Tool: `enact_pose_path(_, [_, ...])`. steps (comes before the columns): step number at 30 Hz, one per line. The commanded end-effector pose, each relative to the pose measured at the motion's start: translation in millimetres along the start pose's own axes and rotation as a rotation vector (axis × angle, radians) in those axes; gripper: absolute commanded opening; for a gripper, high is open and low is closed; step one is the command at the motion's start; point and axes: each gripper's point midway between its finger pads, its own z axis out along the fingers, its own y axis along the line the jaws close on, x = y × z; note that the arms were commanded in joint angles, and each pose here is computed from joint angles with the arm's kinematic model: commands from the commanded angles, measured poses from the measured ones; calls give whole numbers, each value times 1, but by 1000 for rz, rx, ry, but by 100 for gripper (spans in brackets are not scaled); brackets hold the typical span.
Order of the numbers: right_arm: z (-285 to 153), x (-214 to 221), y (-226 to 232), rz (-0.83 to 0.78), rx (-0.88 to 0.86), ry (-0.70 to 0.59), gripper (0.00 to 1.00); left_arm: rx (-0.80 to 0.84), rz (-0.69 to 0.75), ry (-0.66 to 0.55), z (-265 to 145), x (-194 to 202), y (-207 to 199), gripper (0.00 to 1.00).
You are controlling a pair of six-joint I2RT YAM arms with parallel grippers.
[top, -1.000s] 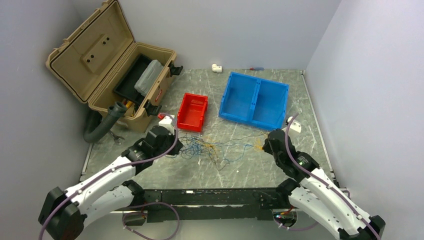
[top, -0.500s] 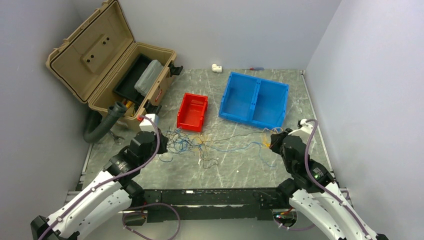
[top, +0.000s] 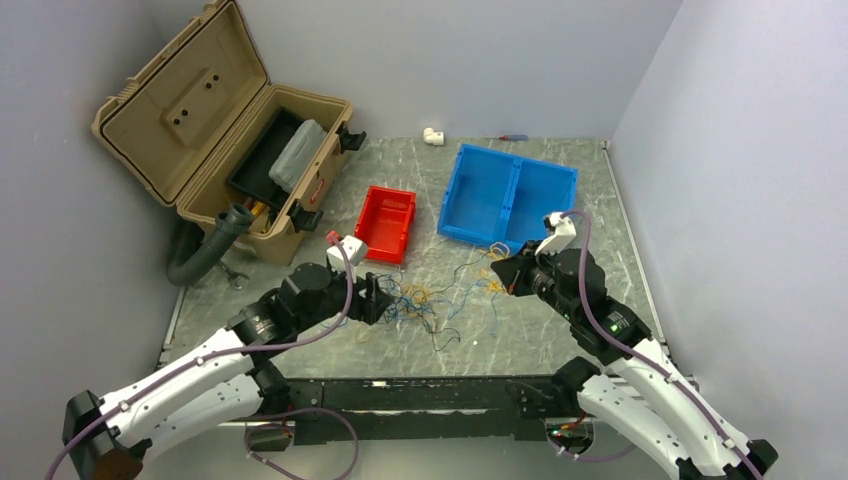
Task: Untangle the cables
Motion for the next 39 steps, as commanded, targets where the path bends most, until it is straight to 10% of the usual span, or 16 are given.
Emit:
enact_pose_path(1, [-6,-25,35,-31,-149,-45,0,165,65,-112,0,-43,-39,79])
enact_pose_path(5, [-5,-25,32,-30,-126,-39,2,223,79,-101,9,-49,-53,82])
enact_pose_path(8, [-4,-25,24,-15,-73,-32,55,257,82,-100,14,-53,-62,83])
enact_pose_path(10, [-4,-24,13,-7,-12,-29,65,279,86,-91,17,-54,-67,84])
enact_pose_path(26, [-8,50,-92,166,525,122,58,307,152,216,76,-13,-87,82])
enact_pose_path(39, [30,104,-119,171,541,263,64,219,150,368,115,27,-97,80])
